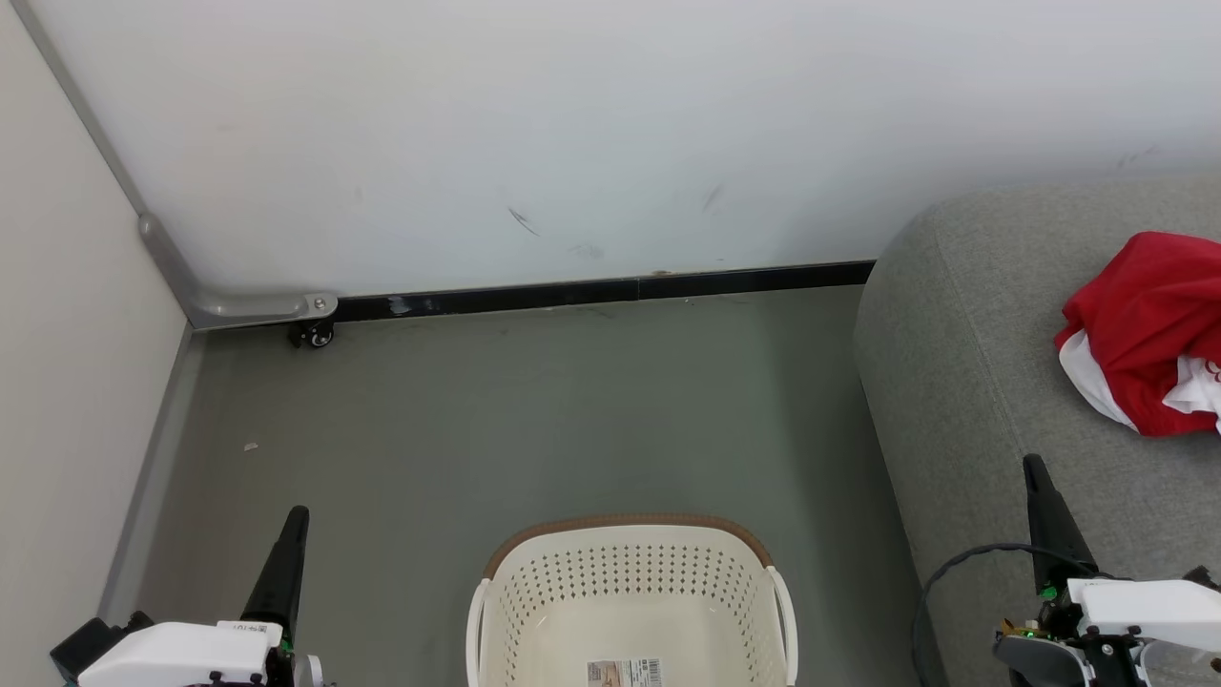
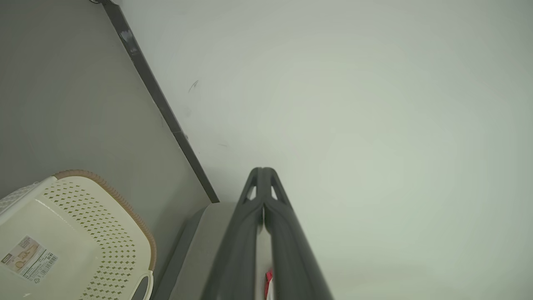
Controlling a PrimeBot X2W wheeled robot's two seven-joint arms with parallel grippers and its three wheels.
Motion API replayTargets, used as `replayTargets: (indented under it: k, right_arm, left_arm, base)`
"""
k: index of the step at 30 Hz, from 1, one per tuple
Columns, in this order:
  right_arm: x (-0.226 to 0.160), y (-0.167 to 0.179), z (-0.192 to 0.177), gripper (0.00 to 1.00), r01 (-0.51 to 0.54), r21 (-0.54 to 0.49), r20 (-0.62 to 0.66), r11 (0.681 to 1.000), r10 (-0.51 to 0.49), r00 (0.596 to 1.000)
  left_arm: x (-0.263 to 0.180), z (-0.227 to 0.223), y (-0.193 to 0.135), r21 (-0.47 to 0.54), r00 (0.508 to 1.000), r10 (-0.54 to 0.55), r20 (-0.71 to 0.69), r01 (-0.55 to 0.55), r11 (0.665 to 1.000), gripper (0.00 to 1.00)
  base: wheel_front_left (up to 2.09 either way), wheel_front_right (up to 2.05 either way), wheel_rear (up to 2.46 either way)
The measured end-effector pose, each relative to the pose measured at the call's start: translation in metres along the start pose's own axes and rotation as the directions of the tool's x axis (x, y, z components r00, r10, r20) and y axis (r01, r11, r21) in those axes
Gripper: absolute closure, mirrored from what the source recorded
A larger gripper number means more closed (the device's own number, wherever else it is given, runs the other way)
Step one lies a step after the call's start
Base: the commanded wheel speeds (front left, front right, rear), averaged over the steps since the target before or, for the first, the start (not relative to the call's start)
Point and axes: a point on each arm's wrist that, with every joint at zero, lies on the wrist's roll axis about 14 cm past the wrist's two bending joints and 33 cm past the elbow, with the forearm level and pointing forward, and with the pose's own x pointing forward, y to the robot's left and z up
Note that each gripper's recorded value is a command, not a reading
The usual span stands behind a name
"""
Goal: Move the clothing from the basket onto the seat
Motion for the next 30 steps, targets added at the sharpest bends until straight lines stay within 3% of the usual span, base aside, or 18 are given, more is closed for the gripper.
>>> replayTargets:
  k: [12, 30]
  right_arm:
    - [0.006, 0.009, 0.003, 1.00, -0.030, 0.153, 0.003, 0.988, 0.030, 1.000]
    - [0.006, 0.009, 0.006, 1.00, -0.031, 0.159, 0.010, 0.987, 0.030, 1.000]
  left_arm:
    - [0.004, 0.004, -0.012, -0.155, 0.998, -0.063, 0.011, 0.064, 0.986, 1.00]
    - [0.004, 0.004, -0.013, -0.160, 0.998, -0.064, 0.012, 0.065, 0.985, 1.00]
  base:
    - [0.00, 0.00, 0.00]
    - [0.00, 0.00, 0.00]
